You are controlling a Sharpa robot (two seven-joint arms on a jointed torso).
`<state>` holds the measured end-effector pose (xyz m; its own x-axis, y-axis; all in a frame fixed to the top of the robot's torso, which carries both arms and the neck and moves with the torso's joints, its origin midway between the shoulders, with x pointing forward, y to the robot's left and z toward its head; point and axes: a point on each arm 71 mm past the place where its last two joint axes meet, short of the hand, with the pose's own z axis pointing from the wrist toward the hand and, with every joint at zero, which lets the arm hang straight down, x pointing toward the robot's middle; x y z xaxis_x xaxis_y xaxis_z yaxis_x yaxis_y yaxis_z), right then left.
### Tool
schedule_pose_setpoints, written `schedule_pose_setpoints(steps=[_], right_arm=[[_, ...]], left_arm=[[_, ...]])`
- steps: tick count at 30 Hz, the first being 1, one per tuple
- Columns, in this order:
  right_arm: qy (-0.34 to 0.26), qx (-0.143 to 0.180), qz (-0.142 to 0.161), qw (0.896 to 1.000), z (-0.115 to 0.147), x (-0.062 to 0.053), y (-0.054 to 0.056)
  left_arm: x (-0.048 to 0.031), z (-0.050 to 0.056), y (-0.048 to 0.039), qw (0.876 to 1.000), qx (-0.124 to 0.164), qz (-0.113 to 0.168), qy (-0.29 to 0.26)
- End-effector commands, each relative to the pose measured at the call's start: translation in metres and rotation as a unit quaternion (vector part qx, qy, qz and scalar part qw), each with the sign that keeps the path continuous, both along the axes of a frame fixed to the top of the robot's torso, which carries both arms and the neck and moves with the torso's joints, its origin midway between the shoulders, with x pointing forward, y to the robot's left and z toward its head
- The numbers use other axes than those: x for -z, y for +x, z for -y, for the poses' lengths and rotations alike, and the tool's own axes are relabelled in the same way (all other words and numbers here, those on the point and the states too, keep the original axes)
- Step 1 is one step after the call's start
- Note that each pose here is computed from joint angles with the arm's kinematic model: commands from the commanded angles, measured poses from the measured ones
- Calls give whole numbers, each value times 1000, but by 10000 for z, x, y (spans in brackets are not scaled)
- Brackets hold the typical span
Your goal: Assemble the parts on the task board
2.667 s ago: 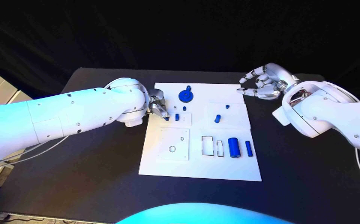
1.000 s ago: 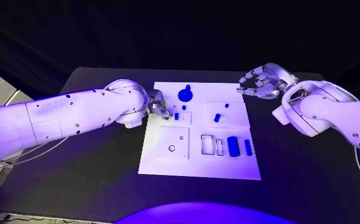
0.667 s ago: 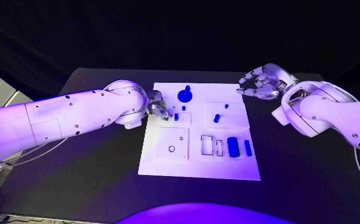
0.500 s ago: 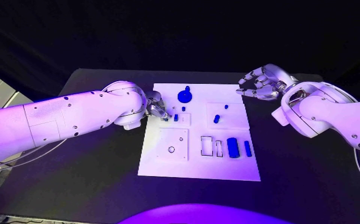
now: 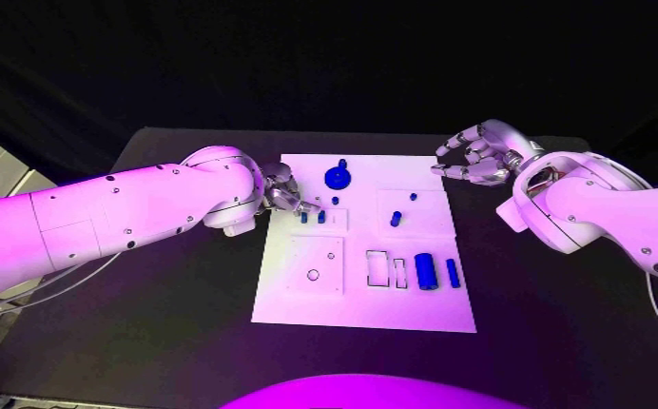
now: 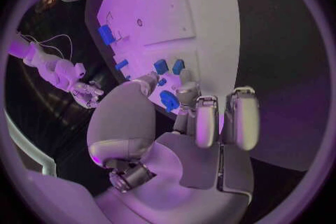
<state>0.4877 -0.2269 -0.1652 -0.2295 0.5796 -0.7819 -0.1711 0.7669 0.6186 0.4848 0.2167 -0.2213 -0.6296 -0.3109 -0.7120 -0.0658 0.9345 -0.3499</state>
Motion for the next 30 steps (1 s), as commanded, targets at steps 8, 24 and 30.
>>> schedule_pose_setpoints(steps=[8, 24, 30], right_arm=[[-3, -7, 3, 1000, -8, 5, -5], [-2, -6, 9, 1000, 15, 3, 3], [-1, -7, 9, 1000, 10, 3, 1]], left_arm=[[-96, 9, 20, 998, -12, 21, -53], [-459, 363, 87, 941, 112, 243, -205], [-411, 499, 82, 937, 171, 263, -153]])
